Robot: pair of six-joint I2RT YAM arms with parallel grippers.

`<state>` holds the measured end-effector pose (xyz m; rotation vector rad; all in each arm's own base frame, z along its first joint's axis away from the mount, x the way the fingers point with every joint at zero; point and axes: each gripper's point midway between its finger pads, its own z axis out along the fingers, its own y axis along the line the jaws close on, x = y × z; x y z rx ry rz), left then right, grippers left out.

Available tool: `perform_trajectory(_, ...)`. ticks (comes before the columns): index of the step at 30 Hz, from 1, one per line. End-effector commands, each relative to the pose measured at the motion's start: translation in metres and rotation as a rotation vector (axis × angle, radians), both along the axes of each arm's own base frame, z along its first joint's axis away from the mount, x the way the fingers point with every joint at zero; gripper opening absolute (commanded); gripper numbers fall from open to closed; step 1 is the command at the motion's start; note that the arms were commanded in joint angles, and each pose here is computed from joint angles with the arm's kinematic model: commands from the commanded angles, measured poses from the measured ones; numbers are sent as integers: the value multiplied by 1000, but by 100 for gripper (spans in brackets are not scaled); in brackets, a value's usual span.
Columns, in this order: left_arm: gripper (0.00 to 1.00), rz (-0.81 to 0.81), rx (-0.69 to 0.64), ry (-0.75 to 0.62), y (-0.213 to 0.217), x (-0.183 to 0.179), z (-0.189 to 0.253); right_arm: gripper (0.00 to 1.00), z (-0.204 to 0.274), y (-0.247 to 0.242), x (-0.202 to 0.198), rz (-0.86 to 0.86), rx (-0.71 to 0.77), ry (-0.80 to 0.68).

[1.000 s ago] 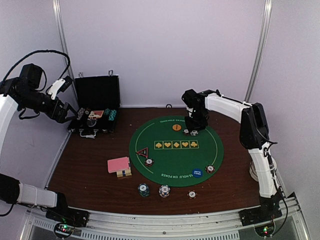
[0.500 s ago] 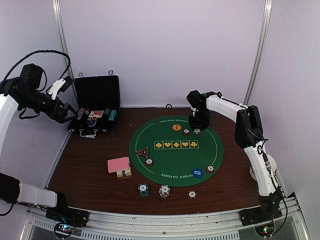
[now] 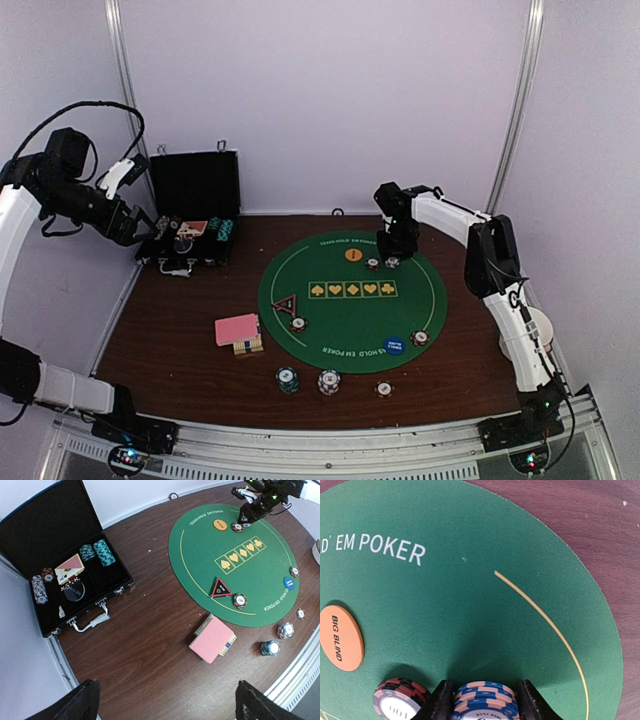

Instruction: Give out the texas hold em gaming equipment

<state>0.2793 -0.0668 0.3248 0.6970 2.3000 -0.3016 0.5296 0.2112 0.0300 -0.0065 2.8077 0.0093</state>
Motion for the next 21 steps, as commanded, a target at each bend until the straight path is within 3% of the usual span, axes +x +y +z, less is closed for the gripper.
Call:
perform_trajectory(1, 98, -9, -5, -27, 0, 5, 7, 31, -6, -4, 8, -25, 8, -9)
perform_trajectory(6, 97, -8, -3, -28, 0, 5, 8, 54, -5, -3, 8, -23, 17, -6)
perform_trajectory(10, 98, -10, -2, -31, 0, 4, 8, 67, 3, -3, 7, -23, 20, -14)
perform_trajectory(14, 98, -10, 1, -33, 0, 4, 7, 70, 27, -3, 8, -21, 34, -45)
perform_trajectory(21, 98, 0, 1, -45, 1, 8, 7, 78, 110, 19, -12, 52, 58, -174)
